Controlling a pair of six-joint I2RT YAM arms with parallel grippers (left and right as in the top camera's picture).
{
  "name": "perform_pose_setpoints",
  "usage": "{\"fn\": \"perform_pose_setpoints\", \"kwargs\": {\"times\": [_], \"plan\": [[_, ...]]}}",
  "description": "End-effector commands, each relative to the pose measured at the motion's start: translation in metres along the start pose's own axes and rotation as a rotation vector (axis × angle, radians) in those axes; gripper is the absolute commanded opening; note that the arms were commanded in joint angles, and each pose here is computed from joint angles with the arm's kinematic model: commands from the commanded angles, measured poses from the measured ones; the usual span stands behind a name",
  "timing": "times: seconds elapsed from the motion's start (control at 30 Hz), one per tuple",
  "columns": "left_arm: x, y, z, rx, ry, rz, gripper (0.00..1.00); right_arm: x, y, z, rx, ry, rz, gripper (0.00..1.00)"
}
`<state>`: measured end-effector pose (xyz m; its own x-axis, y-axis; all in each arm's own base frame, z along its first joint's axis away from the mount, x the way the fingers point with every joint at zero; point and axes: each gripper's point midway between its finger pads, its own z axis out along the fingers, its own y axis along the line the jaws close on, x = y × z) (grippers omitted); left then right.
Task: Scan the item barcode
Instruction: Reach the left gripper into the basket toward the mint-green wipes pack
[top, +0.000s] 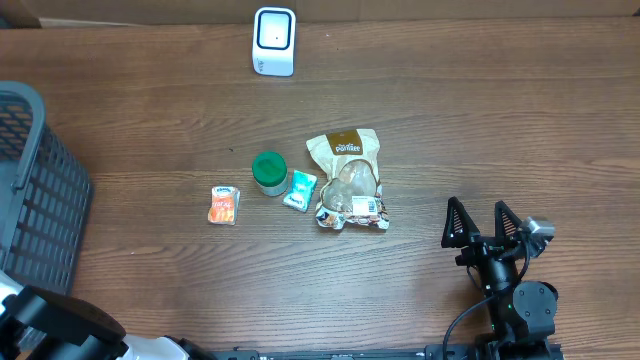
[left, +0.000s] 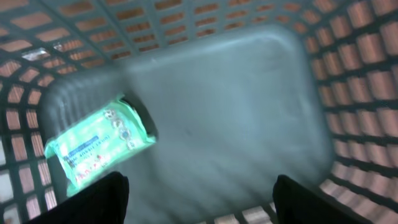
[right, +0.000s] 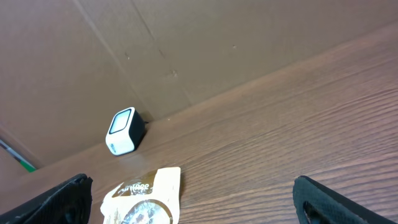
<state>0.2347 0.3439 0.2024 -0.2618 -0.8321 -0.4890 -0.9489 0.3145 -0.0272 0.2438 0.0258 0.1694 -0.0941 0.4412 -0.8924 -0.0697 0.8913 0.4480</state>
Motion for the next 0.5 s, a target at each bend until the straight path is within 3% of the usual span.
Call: {"fn": "perform_pose_setpoints", "kwargs": {"times": [0.0, 0.37, 0.47], "plan": [[0.012, 0.028, 0.032, -0.122, 0.002, 0.106, 0.78, 0.001, 0.002, 0.000, -0.012, -0.002, -0.004, 1.00], [0.046, 0.102, 0.105, -0.215, -0.022, 0.070, 0.78, 0.001, 0.002, 0.000, -0.012, -0.002, -0.004, 1.00], [0.048, 0.111, 0.112, -0.185, -0.031, 0.037, 0.72, 0.001, 0.002, 0.000, -0.012, -0.002, -0.004, 1.00]]}}
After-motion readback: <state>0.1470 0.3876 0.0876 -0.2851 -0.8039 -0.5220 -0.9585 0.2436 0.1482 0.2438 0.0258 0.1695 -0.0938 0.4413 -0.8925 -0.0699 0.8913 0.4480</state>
